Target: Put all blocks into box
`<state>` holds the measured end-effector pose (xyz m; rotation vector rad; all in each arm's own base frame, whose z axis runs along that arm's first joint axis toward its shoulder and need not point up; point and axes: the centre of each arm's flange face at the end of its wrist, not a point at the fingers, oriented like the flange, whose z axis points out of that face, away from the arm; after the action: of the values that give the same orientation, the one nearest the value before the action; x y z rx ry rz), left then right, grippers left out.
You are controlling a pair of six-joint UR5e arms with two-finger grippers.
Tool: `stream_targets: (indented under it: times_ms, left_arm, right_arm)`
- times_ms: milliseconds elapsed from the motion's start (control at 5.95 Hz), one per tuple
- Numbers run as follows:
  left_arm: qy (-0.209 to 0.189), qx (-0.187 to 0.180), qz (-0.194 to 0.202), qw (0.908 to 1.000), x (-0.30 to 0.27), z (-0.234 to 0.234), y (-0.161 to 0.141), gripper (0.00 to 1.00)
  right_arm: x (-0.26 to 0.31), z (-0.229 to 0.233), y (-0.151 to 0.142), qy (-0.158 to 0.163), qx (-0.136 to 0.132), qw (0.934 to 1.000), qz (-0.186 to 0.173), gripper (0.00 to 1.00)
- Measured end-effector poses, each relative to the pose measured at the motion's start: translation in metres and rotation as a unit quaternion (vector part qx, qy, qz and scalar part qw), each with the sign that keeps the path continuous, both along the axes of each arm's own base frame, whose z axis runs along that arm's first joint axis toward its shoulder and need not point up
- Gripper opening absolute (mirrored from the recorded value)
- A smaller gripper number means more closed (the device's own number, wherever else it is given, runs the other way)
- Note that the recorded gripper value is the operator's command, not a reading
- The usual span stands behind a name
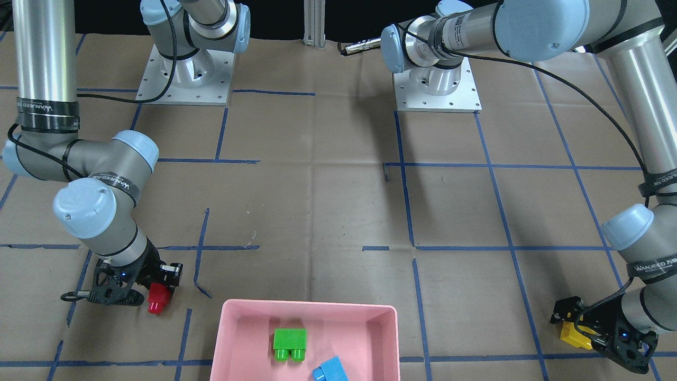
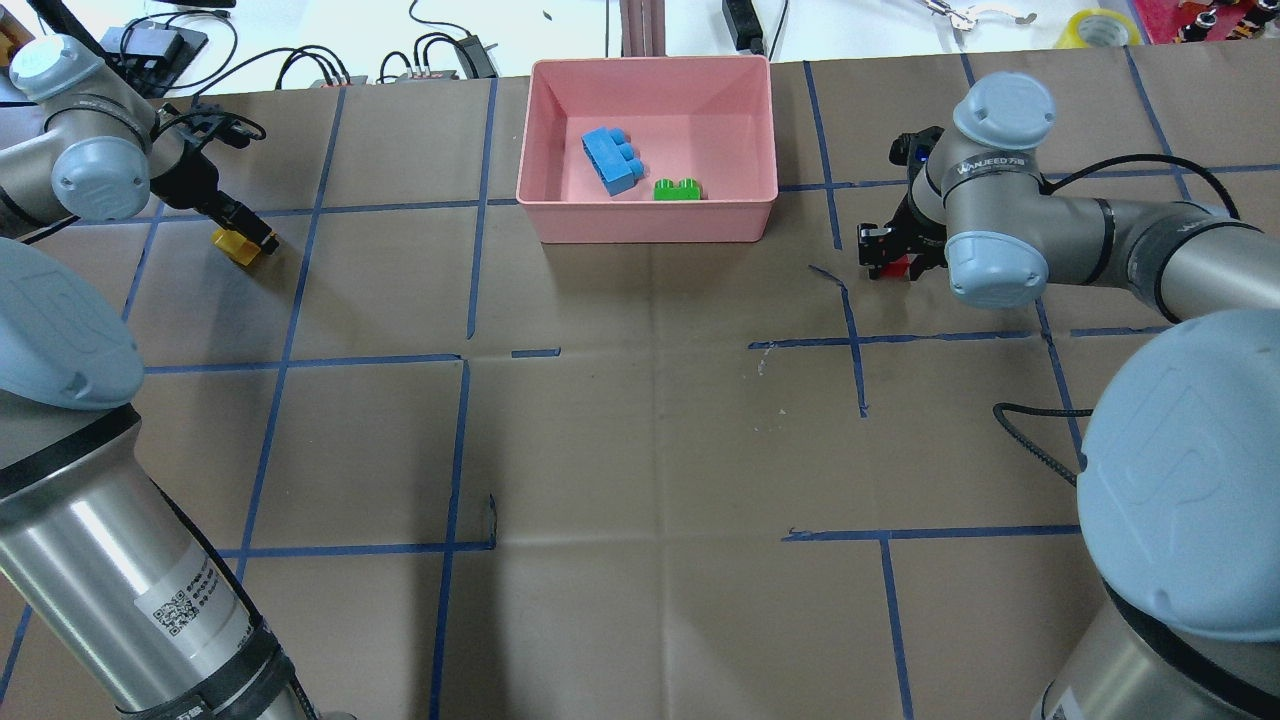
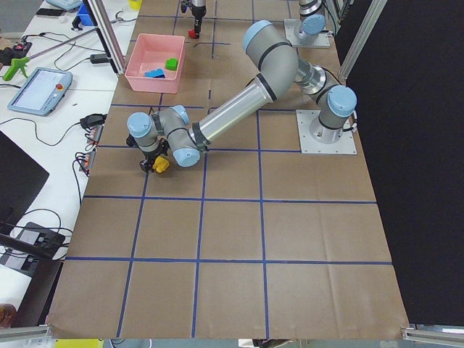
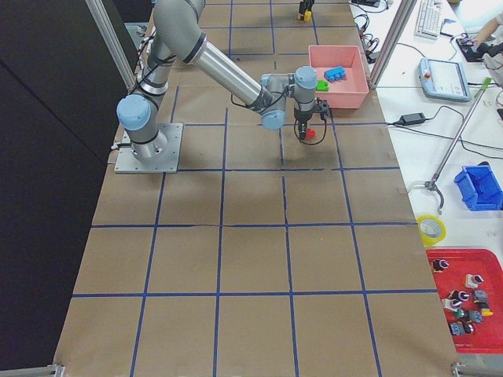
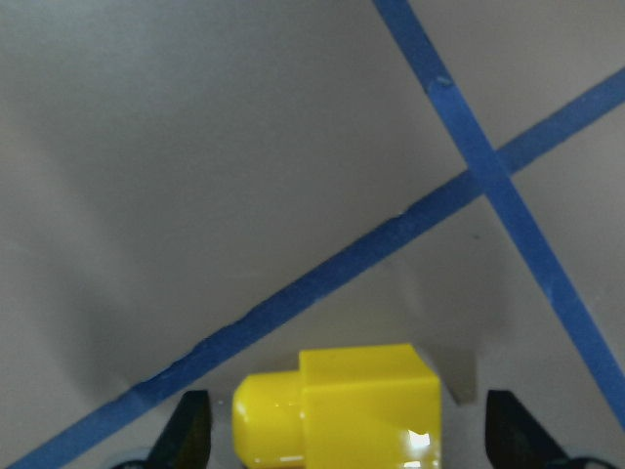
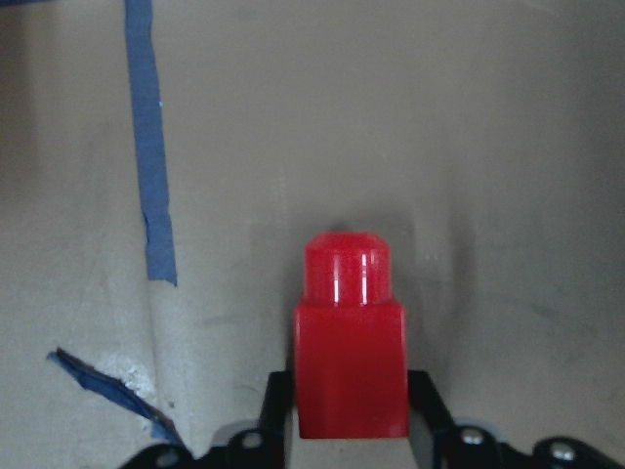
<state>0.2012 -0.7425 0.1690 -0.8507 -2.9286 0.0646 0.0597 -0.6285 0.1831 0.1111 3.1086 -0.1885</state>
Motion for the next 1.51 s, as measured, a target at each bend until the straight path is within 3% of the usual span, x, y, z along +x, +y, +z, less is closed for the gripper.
stream_targets:
  times_ms: [168,504,672,840,1008,1176,1511]
  left_arm:
    - [-0.003,0.003,0.002,1.0000,0.000,0.000,0.002,0.61]
    - [-0.035,0.016,0.002,0.9993,0.007,0.004,0.005,0.35]
    - [-0.053,0.021,0.002,0.9984,0.011,0.010,0.006,0.26]
    - [-0.064,0.022,0.002,0.9977,0.013,0.017,0.006,0.25]
    - [-0.073,0.019,0.004,0.9971,0.015,0.026,0.006,0.25]
    - [-0.082,0.011,0.010,0.9965,0.015,0.044,0.002,0.24]
    - [-0.085,-0.004,0.057,0.9947,-0.011,0.094,-0.016,0.25]
  right_arm:
    - [-0.001,0.009,-0.003,0.003,-0.008,1.0000,0.001,0.09]
    - [-0.009,0.066,-0.006,0.044,-0.029,0.9986,0.004,0.09]
    - [-0.009,0.098,-0.003,0.056,-0.023,0.9982,0.006,0.09]
    - [-0.005,0.133,0.000,0.053,-0.015,0.9985,0.009,0.09]
    - [0.016,0.166,0.000,0.027,-0.016,0.9994,0.015,0.09]
    - [0.053,0.192,-0.005,-0.024,-0.032,0.9992,0.005,0.09]
    - [0.136,0.196,-0.034,-0.146,-0.035,0.9885,-0.012,0.11]
